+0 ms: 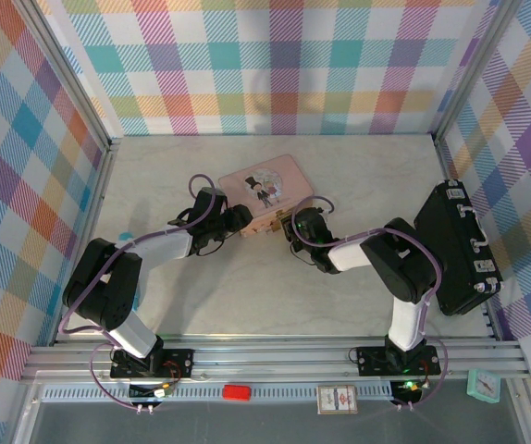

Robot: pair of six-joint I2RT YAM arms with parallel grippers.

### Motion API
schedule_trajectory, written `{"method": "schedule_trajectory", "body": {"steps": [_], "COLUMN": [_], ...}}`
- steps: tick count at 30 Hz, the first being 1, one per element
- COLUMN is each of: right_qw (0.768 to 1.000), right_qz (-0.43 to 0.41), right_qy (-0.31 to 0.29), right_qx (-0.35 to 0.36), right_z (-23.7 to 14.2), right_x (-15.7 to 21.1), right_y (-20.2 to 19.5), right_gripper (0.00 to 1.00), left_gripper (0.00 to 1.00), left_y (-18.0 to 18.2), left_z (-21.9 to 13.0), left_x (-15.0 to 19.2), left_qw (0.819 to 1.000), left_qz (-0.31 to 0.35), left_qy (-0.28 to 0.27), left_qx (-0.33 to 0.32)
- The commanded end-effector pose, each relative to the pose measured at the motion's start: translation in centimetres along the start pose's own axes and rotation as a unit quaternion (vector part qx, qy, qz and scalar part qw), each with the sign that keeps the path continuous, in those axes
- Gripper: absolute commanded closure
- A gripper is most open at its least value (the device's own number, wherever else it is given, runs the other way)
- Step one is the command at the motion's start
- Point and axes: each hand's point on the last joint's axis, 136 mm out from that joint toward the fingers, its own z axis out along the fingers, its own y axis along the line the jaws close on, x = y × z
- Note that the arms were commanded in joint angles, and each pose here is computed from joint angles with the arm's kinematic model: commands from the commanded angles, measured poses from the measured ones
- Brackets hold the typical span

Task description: Unlock the padlock with the key

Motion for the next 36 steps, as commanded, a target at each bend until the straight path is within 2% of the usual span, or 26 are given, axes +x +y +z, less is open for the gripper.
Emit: {"method": "schedule_trajectory", "body": {"steps": [1,23,29,36], "right_qw": [0.999,0.999,0.996,0.978], "right_qz": [0.015,-0.018,-0.068,-0.186], "right_qy": [-0.022,-0.046,-0.044,-0.036], "right_qx": [-0.027,0.019,0.038,0.085], "right_z": [-0.5,-3.8,-5.3,-8.7], "right_x": [-1.3,-4.6,-5.2,-6.4], "right_y": [1.4,-0.3,-0.1,0.4], "right_gripper": [1.0,1.0,1.0,1.0], "left_gripper": [0.39,0.35,0.32,0.29], "left_y": [1.9,1.1,0.5,1.2], "left_z": [0.6,-0.5,-1.9,-5.2], "left_x": [1.5,0.5,-0.6,-2.5], "left_qw": [0.999,0.999,0.999,0.998], "left_qz": [-0.003,0.007,0.023,0.051], "left_qy": [0.021,0.01,0.0,-0.035], "left_qx": [-0.037,-0.04,-0.025,-0.013]}}
